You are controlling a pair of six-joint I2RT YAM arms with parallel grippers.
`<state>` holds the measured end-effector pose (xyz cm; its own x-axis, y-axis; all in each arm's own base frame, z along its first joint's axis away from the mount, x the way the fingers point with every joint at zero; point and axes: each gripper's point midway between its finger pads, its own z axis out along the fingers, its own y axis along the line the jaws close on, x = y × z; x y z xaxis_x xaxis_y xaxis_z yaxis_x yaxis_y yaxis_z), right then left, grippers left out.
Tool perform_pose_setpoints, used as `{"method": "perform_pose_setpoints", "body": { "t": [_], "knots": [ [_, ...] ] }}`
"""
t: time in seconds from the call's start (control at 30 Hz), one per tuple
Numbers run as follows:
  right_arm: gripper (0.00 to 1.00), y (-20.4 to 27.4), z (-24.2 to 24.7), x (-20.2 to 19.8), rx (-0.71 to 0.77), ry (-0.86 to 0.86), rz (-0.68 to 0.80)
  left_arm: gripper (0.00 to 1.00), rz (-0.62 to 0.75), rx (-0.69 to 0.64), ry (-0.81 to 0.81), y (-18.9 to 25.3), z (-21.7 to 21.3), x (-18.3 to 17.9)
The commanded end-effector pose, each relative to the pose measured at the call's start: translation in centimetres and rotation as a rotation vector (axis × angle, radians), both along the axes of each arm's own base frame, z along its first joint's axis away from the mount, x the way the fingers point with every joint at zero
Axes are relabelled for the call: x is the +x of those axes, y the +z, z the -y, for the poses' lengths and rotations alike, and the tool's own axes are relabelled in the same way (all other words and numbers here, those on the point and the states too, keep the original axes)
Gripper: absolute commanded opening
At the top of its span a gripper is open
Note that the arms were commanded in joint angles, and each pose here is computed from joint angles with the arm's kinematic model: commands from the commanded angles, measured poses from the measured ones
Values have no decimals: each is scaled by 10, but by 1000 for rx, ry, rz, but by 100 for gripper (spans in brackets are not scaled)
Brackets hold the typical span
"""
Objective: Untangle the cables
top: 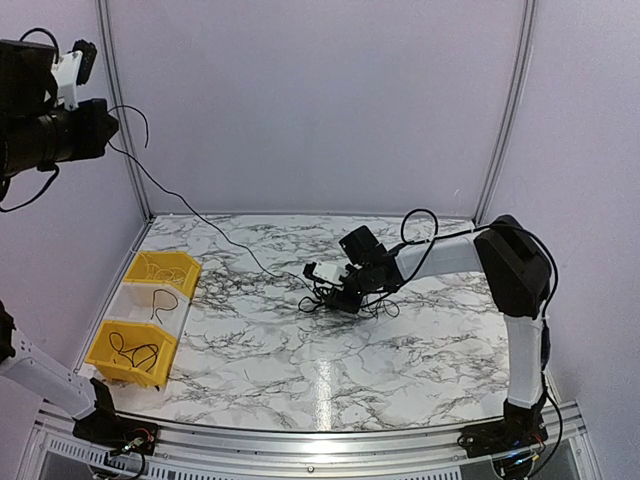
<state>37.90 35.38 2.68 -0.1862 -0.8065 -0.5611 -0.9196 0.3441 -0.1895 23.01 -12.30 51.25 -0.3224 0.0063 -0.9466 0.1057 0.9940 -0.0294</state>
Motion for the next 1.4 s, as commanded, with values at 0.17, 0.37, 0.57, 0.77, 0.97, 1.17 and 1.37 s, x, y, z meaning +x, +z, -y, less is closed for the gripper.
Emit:
{"method": "perform_pose_setpoints", "body": {
  "t": [0.17, 0.37, 0.57, 0.77, 0.97, 1.17, 1.37],
  "knots": [
    [26, -27, 51, 27, -62, -176, -79, 0, 283, -197, 90, 86, -71, -31],
    [34, -22, 58, 28, -46, -178, -91, 0, 241, -133, 152, 50, -84, -31],
    [40, -26, 56, 24, -45, -165, -116, 0, 199, -96, 226, 4, -101, -35],
    [42, -30, 55, 20, -46, -158, -143, 0, 162, -125, 288, -54, -120, -45],
    [43, -27, 55, 18, -40, -152, -148, 0, 69, -132, 275, -111, -114, -46],
    [50, -5, 51, 16, -20, -132, -130, 0, -119, -65, 297, -181, -94, -42],
    [53, 24, 51, 14, 4, -116, -82, 0, -309, -67, 288, -243, -75, -48]
  ]
}}
